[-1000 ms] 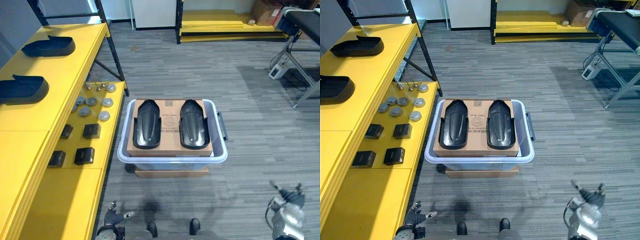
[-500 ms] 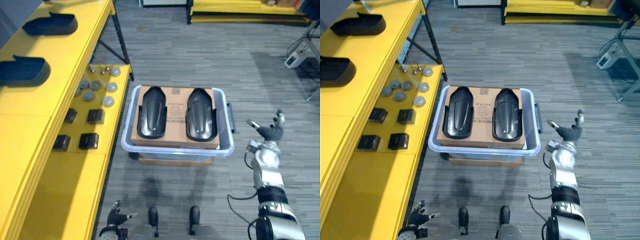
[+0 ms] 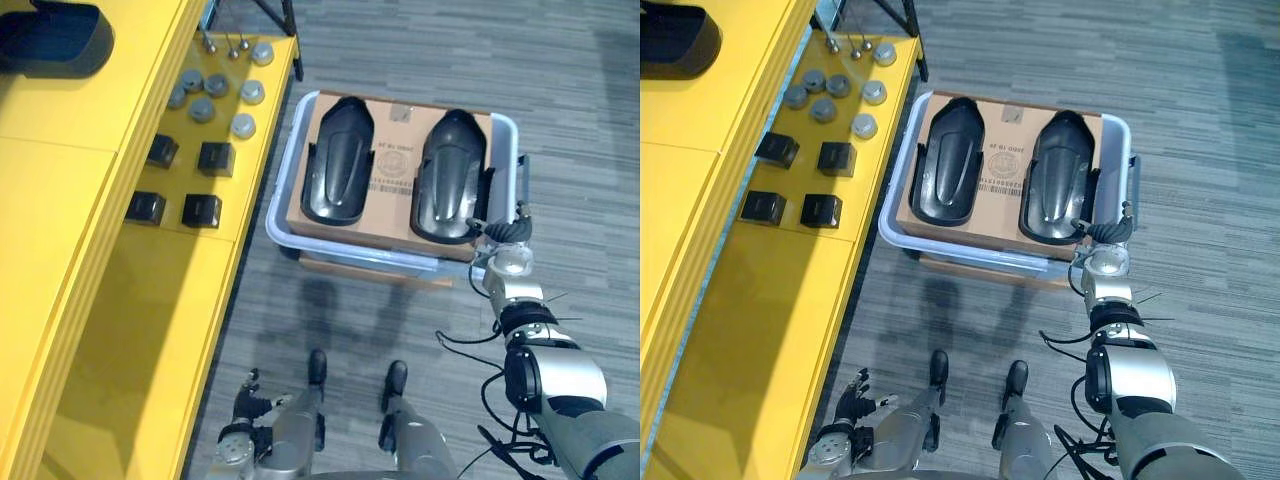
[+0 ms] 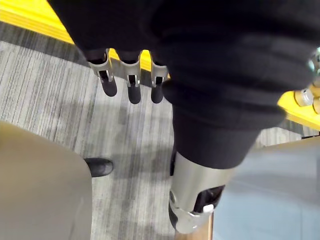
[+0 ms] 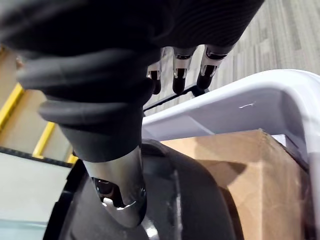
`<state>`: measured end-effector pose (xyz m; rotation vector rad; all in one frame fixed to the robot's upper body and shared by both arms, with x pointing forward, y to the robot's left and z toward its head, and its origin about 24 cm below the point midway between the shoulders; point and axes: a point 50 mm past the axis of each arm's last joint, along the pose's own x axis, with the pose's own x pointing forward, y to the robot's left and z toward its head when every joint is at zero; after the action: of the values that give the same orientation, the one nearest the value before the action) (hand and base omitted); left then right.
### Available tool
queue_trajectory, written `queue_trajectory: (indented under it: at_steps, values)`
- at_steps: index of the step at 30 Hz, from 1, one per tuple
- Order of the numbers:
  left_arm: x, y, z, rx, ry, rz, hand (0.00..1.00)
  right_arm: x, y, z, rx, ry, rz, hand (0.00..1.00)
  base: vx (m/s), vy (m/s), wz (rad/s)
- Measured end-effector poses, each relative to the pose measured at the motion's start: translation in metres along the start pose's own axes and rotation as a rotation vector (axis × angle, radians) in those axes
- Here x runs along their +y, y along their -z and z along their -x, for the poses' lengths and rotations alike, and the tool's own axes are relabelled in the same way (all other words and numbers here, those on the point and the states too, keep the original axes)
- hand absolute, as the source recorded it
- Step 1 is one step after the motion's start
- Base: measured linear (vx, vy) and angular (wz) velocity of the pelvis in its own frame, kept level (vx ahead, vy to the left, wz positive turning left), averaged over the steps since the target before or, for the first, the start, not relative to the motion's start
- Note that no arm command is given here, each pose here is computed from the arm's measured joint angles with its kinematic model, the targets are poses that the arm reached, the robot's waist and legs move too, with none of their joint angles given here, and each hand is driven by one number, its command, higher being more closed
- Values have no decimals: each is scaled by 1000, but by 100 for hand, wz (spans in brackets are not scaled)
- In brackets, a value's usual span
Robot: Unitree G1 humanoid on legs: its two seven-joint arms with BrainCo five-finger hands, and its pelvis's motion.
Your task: Walk over and take plastic housings, then place them on the shelf
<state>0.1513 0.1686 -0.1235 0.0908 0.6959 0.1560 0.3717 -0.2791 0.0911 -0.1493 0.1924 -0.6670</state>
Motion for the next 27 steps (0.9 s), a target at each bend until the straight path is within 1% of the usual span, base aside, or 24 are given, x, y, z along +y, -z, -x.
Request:
queue_trajectory:
  at_steps: [5,17,20,24,27]
  values:
    - [-1,-5,-2,-19,5,0,0,-1,-19,-5,-20,10,-32,100,38,11,2]
    - [0,-7,-4,-23,-1,5,0,-1,-26,-6,-49,-1,-30,100,41,10,-3]
    - [0,-8,-4,-23,-9,5,0,1,-35,-4,-98,-10,-50,100,29,18,-16]
    - [-2,-10,-4,-33,-10,10,0,-4,-39,4,-199,-8,-72,100,18,14,-10]
    - [-7,-23,-3,-91,7,28,0,-13,-36,15,-288,21,-56,100,-2,13,-4]
